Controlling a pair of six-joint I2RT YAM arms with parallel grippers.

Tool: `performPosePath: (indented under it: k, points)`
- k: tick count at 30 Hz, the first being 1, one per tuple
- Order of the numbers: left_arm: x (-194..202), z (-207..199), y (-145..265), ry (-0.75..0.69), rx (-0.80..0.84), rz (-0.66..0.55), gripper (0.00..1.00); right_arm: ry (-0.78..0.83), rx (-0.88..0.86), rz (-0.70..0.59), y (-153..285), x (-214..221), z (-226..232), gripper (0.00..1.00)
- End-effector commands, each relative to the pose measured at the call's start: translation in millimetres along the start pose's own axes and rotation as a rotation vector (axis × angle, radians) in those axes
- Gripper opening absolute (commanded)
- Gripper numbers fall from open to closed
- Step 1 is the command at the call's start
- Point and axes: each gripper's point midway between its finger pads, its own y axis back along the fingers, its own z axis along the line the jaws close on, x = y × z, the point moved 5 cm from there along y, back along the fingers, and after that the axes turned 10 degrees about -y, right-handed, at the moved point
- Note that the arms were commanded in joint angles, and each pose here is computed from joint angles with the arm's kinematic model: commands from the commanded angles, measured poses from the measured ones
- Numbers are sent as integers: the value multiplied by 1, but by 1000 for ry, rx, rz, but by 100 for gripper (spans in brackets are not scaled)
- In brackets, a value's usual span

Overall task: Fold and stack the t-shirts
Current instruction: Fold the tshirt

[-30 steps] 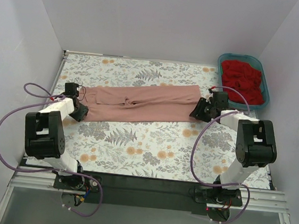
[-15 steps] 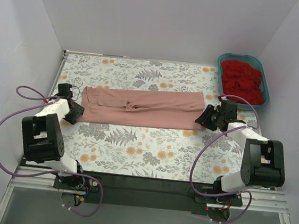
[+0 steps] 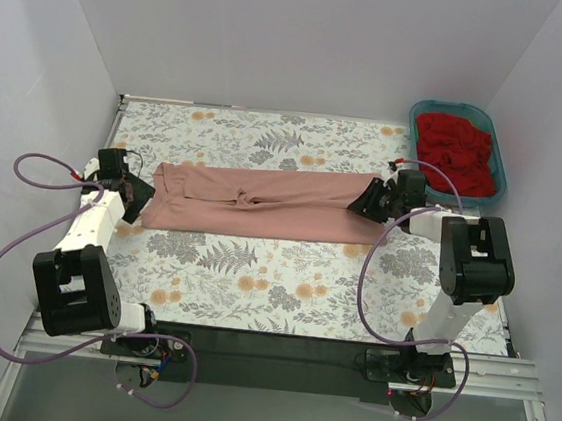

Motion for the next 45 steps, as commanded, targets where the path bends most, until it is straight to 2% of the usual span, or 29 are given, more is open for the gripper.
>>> performPosePath:
  k: [1, 8, 13, 19, 25, 30, 37, 45]
  points:
    - [6, 5, 5, -14, 6, 17, 52, 0, 13, -73, -8, -22, -9, 43]
    - [11, 5, 4, -21, 7, 25, 53, -82, 65, -156, 12, -44, -38, 41]
    - [13, -3, 5, -31, 23, 29, 53, -26, 46, -198, 20, -60, -25, 41]
    - [19, -24, 14, -77, 53, 23, 62, 63, 55, -218, 30, -66, -12, 39]
    - [50, -65, 20, -169, 92, 58, 64, 330, 141, -199, 27, -57, 9, 35]
    - [72, -104, 23, -228, 134, 80, 64, 525, 94, -142, 15, -35, 32, 34]
    - [89, -129, 8, -268, 122, 110, 64, 577, 98, -95, -12, -31, 35, 35]
    - [101, -131, -17, -283, 68, 141, 64, 564, 149, -34, -37, -32, 21, 36]
